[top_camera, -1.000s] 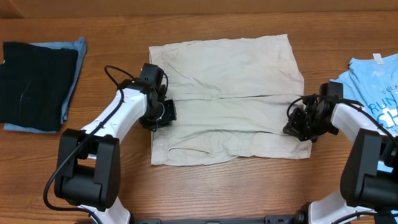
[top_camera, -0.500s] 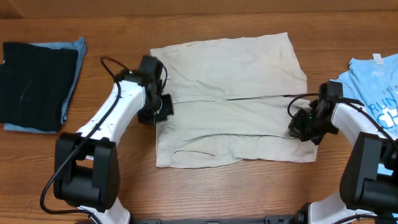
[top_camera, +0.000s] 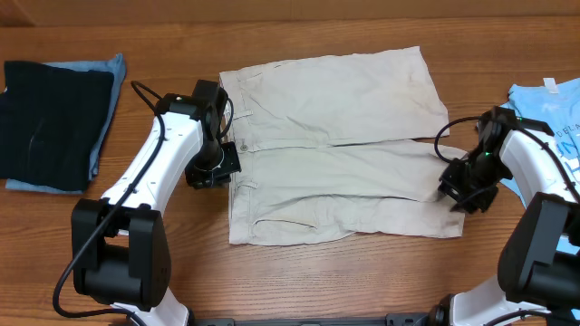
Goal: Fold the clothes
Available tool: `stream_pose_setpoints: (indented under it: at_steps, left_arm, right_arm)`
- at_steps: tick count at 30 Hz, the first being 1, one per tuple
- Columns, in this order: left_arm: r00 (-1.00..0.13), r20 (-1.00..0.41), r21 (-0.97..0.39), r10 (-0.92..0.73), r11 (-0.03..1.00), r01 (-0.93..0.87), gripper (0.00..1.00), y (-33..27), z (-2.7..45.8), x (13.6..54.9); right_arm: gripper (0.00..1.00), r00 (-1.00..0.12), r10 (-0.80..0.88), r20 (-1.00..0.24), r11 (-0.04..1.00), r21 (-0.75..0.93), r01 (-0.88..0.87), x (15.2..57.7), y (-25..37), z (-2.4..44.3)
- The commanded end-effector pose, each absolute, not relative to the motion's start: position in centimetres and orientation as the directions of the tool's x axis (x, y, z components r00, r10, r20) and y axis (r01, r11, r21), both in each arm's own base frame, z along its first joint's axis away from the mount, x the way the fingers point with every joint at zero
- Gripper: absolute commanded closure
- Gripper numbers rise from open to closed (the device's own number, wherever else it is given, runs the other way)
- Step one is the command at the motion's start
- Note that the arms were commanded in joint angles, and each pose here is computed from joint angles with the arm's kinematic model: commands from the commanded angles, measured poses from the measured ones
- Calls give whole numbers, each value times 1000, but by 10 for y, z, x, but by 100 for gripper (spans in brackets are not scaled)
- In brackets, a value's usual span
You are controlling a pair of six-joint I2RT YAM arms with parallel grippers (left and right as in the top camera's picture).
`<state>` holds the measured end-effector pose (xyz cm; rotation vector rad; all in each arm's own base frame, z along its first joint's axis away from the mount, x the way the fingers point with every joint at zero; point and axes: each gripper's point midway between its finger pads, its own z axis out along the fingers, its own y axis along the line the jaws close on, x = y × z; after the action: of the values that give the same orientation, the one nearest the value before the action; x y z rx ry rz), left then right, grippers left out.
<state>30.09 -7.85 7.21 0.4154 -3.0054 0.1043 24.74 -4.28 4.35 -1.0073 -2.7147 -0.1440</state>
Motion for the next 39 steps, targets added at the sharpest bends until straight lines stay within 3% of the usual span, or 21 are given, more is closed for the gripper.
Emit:
stream_pose_setpoints:
  at_steps: [1,3,5,9,10,12,14,18,19,20,21,24,27,31,33,36,39]
  left_arm:
    - [-950,76,-46,-304,950,-307,86,-74,78,305]
    - [-951,57,-57,-303,950,-306,78,-75,77,311]
    - [-952,39,-67,-302,950,-304,74,-76,77,315]
    - [-953,24,-75,-302,950,-303,54,-77,77,320]
    - [-953,25,-75,-302,950,-303,53,-77,77,320]
    - [-953,27,-74,-302,950,-303,53,-77,77,319]
    - [-954,36,-69,-298,952,-300,55,-78,77,317]
    - [-955,79,-46,-284,956,-288,71,-81,77,304]
    - [-956,92,-39,-279,958,-284,71,-82,77,300]
    - [-956,109,-29,-272,961,-276,64,-83,77,294]
    - [-956,126,-24,-263,963,-268,57,-85,76,289]
    - [-944,226,-57,-242,964,-260,55,-102,62,262]
    - [-923,296,-14,-246,965,-261,59,-106,37,229]
    - [-898,339,28,-281,957,-289,56,-103,23,208]
    - [-895,346,33,-283,957,-289,52,-102,23,206]
    - [-868,373,54,-329,941,-333,38,-103,26,199]
    - [-818,405,66,-408,906,-419,37,-109,29,194]
  right_arm:
    - [58,-652,723,228,683,-92,725,234,-60,50]
    - [53,-608,757,237,644,-115,757,227,-58,43]
    - [22,-560,792,245,599,-130,790,219,-54,32]
    - [17,-523,813,256,565,-131,814,210,-48,15]
    - [17,-521,815,254,563,-130,816,208,-48,9]
    - [21,-512,825,238,548,-121,827,207,-47,-1]
    - [30,-504,836,218,534,-110,839,207,-48,-11]
    - [71,-517,840,165,536,-100,838,216,-55,-14]
    - [79,-520,839,157,537,-92,838,219,-56,-14]
    - [91,-523,839,150,538,-84,839,221,-57,-15]
    - [96,-524,839,146,538,-81,839,222,-57,-15]
    - [96,-524,840,144,537,-74,840,224,-57,-15]
    - [96,-525,839,140,537,-71,840,225,-57,-15]
    - [96,-551,822,142,563,-55,825,227,-56,-16]
    - [96,-553,820,144,565,-54,824,227,-56,-16]
    - [96,-553,821,144,564,-54,824,227,-56,-16]
    - [96,-554,821,142,565,-52,824,228,-56,-16]
